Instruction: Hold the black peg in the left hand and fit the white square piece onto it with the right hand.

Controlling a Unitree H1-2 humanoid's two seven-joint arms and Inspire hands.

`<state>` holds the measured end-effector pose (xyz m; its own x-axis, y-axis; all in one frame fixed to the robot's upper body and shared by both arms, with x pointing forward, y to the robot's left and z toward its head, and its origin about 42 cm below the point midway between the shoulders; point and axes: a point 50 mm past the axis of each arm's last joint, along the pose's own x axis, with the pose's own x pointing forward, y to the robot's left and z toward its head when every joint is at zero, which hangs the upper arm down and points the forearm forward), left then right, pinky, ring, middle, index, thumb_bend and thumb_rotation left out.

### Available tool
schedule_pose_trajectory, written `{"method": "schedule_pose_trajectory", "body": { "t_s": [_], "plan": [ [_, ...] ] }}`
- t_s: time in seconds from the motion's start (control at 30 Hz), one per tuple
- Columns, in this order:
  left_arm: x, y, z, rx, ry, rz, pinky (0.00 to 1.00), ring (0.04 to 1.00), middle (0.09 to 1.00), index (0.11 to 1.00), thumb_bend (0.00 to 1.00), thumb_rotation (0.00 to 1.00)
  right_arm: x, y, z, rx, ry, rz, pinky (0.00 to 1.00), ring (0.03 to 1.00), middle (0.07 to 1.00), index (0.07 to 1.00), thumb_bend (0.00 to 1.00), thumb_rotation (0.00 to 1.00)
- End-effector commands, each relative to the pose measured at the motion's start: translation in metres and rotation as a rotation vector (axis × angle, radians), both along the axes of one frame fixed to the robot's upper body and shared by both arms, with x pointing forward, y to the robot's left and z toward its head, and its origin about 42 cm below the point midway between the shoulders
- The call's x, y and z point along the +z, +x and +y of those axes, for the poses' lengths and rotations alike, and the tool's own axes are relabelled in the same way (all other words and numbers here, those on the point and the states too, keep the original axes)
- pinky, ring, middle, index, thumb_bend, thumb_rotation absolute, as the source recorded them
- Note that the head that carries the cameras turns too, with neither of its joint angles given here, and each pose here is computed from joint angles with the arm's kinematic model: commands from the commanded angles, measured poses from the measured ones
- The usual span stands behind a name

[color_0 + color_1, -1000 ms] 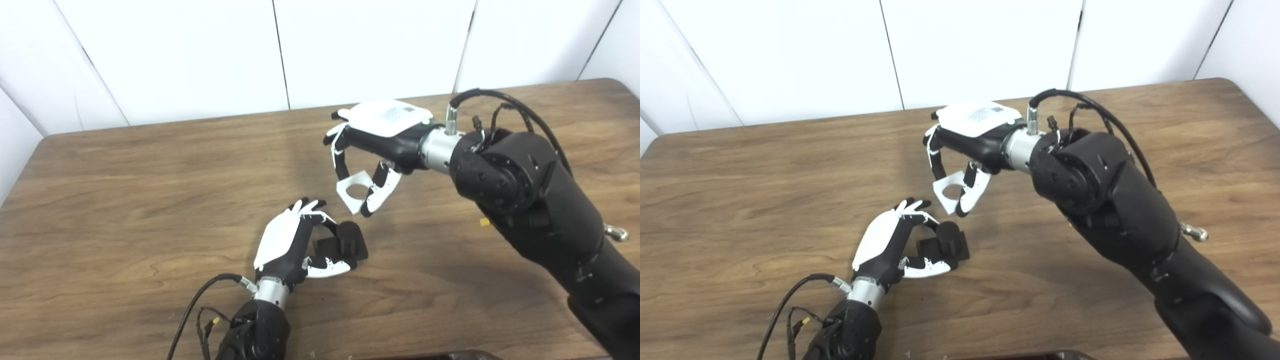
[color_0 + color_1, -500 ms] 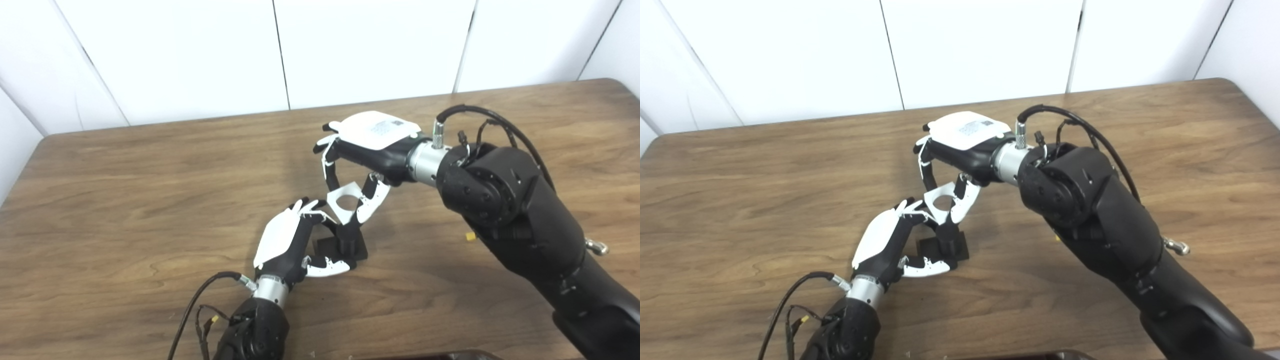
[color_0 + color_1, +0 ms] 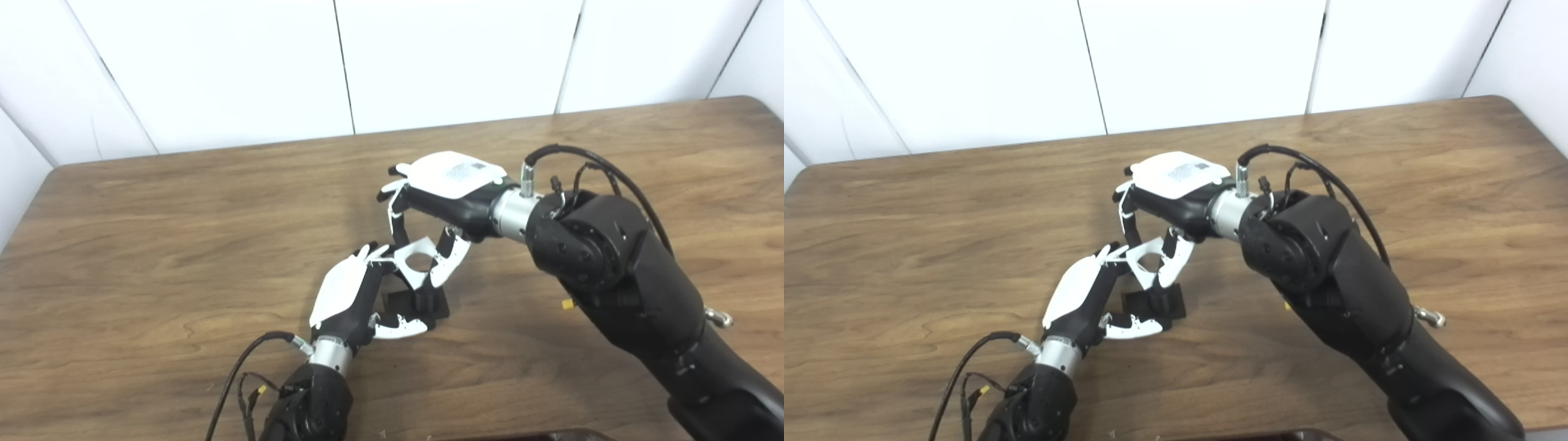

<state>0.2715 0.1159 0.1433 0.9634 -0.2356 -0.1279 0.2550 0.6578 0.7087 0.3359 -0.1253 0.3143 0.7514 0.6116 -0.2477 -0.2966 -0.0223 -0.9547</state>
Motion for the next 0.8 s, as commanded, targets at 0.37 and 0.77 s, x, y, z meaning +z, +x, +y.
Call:
{"method": "schedule_pose_trajectory", "body": {
  "t_s": [0.37, 0.77],
  "plan": [
    [-0.005, 0.0, 0.015, 0.052, 0.043, 0.04, 1.0, 1.0, 0.922, 0.49, 0.51, 0.08, 0.004, -0.006, -0.001, 0.022, -0.017, -0.028, 1.0, 1.0, 0.899, 0.487, 0.53, 0.14],
    [-0.004, -0.003, 0.015, 0.043, 0.048, 0.037, 1.0, 1.0, 0.92, 0.489, 0.51, 0.08, -0.004, -0.011, -0.001, 0.013, -0.015, -0.024, 1.0, 1.0, 0.904, 0.488, 0.52, 0.14]
  ]
}}
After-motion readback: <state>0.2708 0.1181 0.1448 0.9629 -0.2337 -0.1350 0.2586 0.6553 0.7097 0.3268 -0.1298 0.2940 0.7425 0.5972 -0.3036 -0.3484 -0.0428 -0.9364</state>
